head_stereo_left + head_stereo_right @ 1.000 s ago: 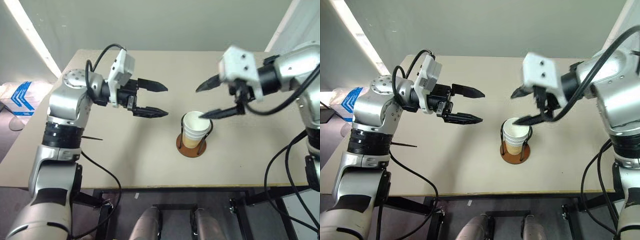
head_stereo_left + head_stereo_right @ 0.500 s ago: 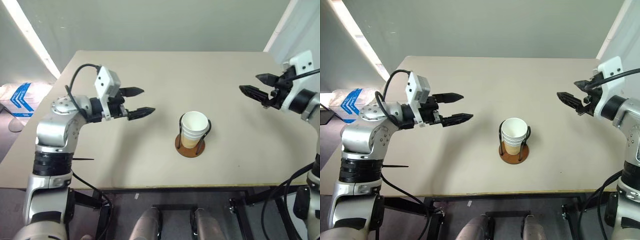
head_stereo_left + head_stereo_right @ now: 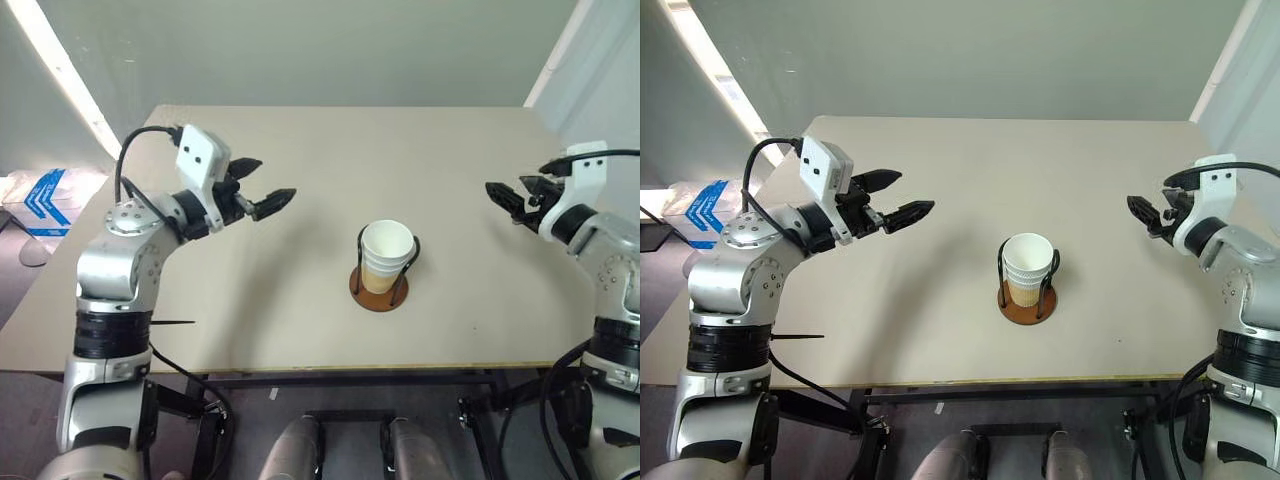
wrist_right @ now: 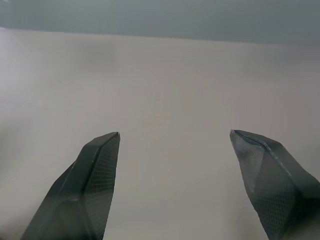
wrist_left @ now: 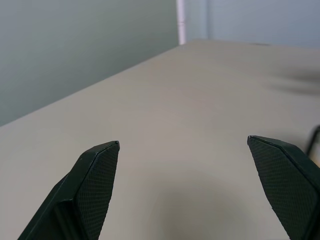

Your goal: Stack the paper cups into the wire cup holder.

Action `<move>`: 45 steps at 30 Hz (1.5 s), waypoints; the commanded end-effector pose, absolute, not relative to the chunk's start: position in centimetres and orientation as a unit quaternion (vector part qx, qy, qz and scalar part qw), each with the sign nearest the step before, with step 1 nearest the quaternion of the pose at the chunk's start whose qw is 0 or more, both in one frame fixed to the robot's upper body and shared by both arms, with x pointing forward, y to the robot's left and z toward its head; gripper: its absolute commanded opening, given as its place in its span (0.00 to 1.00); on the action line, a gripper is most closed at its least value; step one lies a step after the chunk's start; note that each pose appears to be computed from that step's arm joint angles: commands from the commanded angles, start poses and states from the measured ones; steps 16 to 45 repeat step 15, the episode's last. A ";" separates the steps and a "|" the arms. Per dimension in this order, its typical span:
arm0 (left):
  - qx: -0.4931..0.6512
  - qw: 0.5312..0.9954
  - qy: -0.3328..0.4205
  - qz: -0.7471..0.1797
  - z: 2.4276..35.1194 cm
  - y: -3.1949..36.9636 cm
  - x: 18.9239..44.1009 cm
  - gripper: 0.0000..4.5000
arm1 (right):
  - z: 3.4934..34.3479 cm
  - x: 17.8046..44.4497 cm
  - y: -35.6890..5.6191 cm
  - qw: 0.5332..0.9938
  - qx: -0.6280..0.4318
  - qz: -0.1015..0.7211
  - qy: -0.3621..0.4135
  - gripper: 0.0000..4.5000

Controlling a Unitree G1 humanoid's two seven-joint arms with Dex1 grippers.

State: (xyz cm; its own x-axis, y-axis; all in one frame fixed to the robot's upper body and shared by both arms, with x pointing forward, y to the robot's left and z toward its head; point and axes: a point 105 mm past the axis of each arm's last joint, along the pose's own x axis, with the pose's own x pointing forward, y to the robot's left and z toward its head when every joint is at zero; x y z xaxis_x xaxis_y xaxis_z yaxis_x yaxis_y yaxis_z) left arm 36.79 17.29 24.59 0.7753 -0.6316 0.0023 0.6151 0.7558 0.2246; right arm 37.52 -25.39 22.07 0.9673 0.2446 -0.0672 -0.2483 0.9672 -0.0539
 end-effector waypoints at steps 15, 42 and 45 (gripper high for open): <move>0.094 0.955 -0.094 -0.264 27.4 18.8 36.6 1.00 | 23.1 38.5 -24.7 0.990 -0.073 0.119 -0.013 0.82; 0.094 0.955 -0.094 -0.264 27.4 18.8 36.6 1.00 | 23.1 38.5 -24.7 0.990 -0.073 0.119 -0.013 0.82; 0.094 0.955 -0.094 -0.264 27.4 18.8 36.6 1.00 | 23.1 38.5 -24.7 0.990 -0.073 0.119 -0.013 0.82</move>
